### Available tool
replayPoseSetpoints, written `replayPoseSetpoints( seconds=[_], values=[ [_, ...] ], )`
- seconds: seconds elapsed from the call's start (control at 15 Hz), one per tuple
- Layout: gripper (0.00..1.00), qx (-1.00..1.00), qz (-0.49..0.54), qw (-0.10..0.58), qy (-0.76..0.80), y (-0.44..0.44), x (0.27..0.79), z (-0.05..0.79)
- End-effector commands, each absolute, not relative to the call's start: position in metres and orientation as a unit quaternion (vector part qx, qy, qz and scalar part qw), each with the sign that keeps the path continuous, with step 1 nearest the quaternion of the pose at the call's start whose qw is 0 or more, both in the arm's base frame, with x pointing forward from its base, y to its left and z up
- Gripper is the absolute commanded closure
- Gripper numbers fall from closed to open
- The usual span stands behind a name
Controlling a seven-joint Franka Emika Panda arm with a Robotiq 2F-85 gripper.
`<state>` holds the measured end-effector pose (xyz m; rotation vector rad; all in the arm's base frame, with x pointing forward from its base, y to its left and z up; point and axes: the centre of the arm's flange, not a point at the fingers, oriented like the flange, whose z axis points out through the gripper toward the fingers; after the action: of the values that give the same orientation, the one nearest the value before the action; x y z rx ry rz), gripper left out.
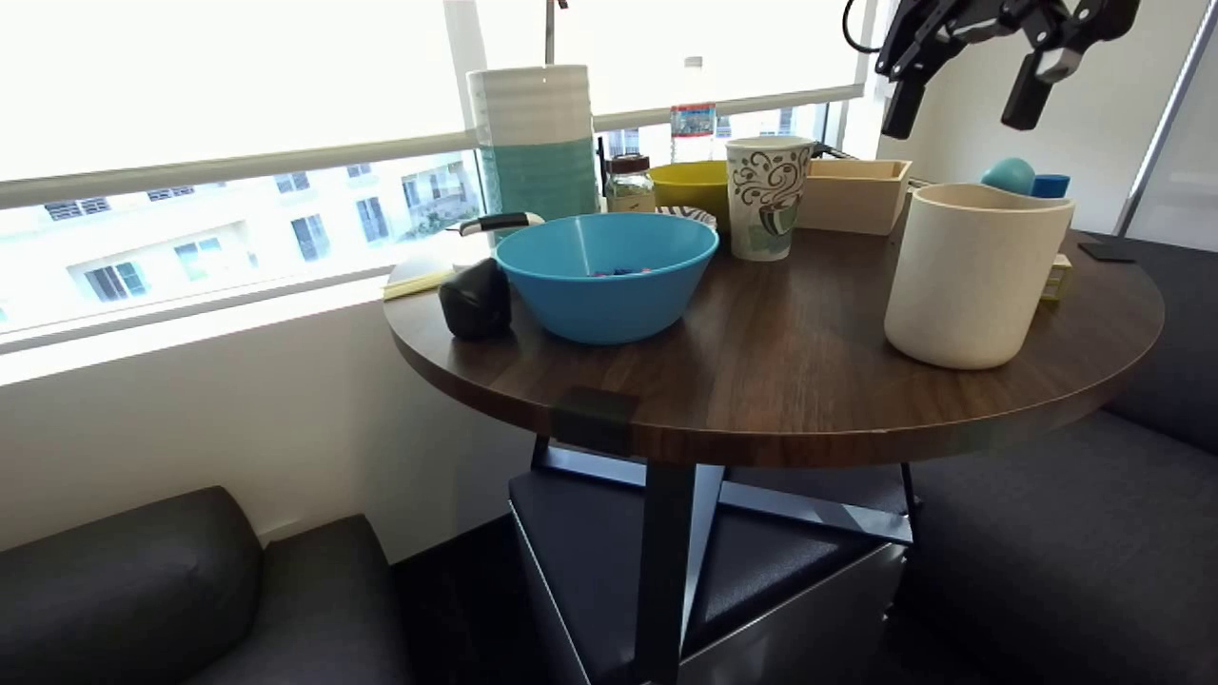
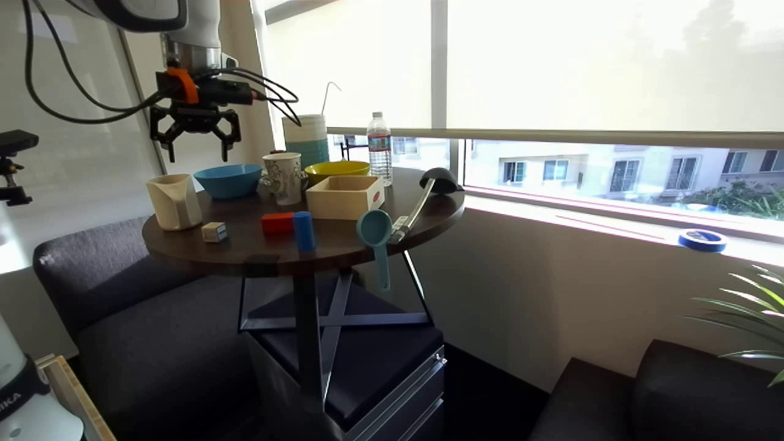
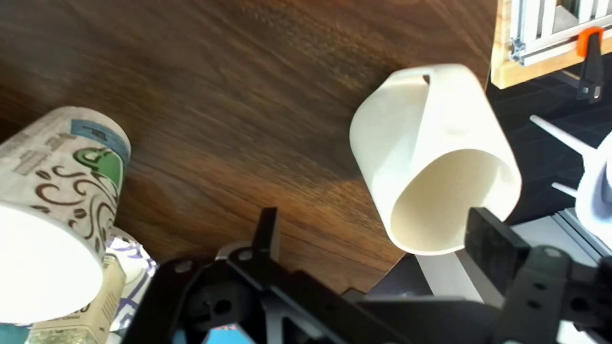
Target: Flip the mug over on the table
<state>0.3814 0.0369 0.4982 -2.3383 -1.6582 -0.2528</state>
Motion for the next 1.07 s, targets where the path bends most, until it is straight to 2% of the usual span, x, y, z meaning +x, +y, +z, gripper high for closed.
replayPoseSetpoints(
  seconds=[0.0,0.87,1.0],
  values=[
    [0.00,-0.771,-0.127,0.154,-0.605,0.047,0.374,0.476],
    [0.00,-0.723,-0.103,0.199,-0.654,0.078,0.368,0.443],
    [0.28,-0.719,-0.104,0.211,-0.654,0.076,0.371,0.440]
  ],
)
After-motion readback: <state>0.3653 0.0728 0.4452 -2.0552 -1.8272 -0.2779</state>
